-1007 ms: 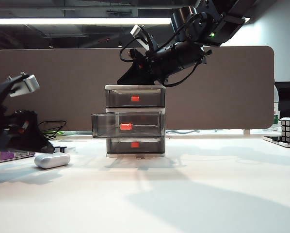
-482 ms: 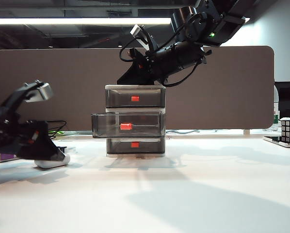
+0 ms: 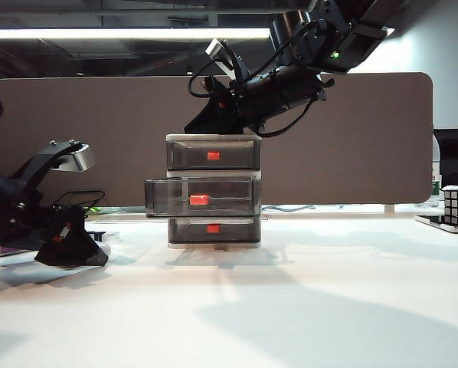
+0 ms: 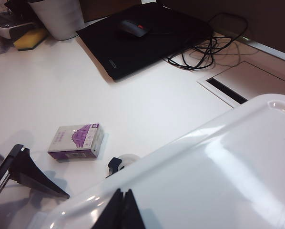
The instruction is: Open the second layer of the drawer on the table, pick up the earphone case on the table and put it in, and finally close the drawer.
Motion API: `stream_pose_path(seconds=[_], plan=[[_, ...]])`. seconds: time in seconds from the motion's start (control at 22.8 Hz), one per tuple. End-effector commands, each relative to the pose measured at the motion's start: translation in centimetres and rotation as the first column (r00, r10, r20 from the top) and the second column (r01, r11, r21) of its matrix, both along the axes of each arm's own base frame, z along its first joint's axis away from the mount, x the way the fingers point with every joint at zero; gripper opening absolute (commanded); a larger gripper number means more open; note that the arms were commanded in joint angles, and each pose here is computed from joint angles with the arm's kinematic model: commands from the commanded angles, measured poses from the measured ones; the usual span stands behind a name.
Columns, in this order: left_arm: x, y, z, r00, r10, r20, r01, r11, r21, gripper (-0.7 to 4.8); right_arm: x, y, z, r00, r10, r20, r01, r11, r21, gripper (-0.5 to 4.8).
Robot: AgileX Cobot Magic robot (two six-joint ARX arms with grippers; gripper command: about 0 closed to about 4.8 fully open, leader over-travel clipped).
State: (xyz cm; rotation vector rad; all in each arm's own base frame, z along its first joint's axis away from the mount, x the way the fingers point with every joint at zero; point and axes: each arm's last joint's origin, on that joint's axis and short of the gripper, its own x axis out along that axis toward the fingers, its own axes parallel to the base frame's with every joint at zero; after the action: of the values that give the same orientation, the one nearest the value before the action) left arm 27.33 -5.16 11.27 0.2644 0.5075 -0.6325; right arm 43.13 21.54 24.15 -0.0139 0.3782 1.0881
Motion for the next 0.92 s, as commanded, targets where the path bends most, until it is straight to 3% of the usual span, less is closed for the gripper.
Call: stream_pose_path(seconds=[0.04, 0.18, 0.35, 0.48, 0.74, 0.92], plan=[[0.32, -0.08, -0.15, 1.000, 0.004, 0.000, -0.004, 1.000, 0.004, 4.79, -0.24, -0.04, -2.19, 0.992, -0.013, -0.129, 0.007, 0.999, -0.047, -0.05], [0.31, -0.08, -0.25, 1.000, 0.007, -0.008, -0.007, 1.000, 0.000, 4.79, -0.24, -0.04, -2.20, 0.992, -0.013, -0.128, 0.007, 0.999, -0.047, -0.05], [0.28, -0.12, -0.24, 1.000, 0.003, -0.018, -0.004, 1.000, -0.019, 3.70, -0.24, -0.04, -2.19, 0.992, -0.013, -0.128, 0.007, 0.999, -0.047, -0.05], [0.25, -0.16, -0.27, 1.000, -0.002, -0.023, 0.001, 1.000, -0.022, 3.55, -0.24, -0.04, -2.19, 0.992, -0.013, -0.128, 0.007, 0.999, -0.047, -0.05], [0.17, -0.33, -0.23, 0.998, -0.049, -0.026, 0.047, 0.997, -0.053, 1.60, -0.24, -0.04, -2.20, 0.992, -0.013, -0.128, 0.007, 0.999, -0.047, -0.05], [0.15, -0.35, -0.24, 0.998, -0.055, -0.028, 0.053, 0.997, -0.058, 1.12, -0.24, -0.04, -2.20, 0.992, -0.013, -0.128, 0.007, 0.999, -0.047, -0.05]])
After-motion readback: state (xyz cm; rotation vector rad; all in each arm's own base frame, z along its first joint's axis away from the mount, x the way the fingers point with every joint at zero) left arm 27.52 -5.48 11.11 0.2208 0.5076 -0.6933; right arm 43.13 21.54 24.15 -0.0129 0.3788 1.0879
